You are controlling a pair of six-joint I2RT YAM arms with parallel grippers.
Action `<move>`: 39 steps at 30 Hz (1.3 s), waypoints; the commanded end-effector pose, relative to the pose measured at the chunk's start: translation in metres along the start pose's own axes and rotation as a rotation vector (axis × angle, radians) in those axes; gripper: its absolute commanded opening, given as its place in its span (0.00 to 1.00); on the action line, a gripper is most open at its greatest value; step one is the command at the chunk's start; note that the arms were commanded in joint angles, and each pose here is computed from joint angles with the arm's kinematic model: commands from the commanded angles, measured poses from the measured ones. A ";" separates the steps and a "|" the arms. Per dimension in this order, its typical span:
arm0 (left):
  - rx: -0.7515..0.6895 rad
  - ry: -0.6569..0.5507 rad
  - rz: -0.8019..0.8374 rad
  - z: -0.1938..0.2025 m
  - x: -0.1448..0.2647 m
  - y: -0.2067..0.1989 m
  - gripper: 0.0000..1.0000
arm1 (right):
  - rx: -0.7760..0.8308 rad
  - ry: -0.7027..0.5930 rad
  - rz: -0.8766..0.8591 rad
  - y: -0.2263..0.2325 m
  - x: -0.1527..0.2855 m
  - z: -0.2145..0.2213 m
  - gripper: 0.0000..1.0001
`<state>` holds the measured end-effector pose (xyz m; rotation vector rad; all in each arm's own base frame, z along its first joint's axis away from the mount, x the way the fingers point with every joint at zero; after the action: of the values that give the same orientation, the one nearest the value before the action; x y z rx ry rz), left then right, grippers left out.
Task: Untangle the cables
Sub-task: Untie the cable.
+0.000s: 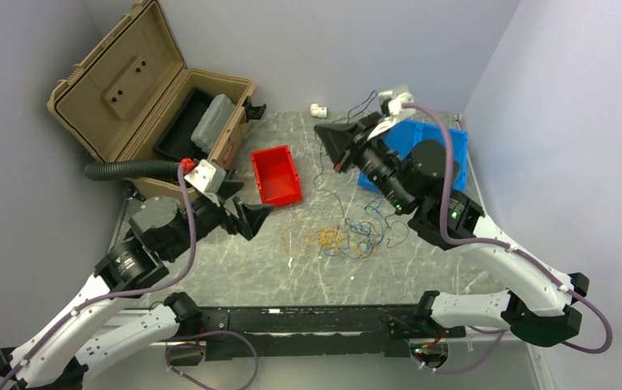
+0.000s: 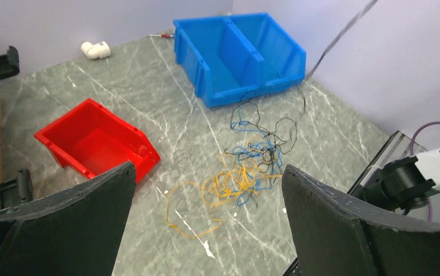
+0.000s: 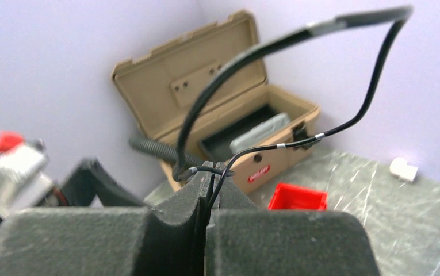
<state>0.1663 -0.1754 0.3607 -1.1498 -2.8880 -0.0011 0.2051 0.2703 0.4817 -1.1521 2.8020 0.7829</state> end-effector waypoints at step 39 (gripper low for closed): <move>0.363 0.475 0.412 0.254 -0.156 -0.109 0.21 | 0.219 -0.366 0.421 -0.029 0.002 -0.170 0.00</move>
<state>0.2078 -0.3538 0.1210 -1.3793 -2.1644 0.1636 0.2558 0.2097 0.5866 -0.5071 2.8181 0.6085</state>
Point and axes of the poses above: each gripper's point midway between its finger pads, its own x axis back along the fingers, its own y axis along the line the jaws close on, z = x × y, the point moved 3 cm from there along x, back along the fingers, and after that the axes turned 11 degrees about -x, right-handed, at the moved point
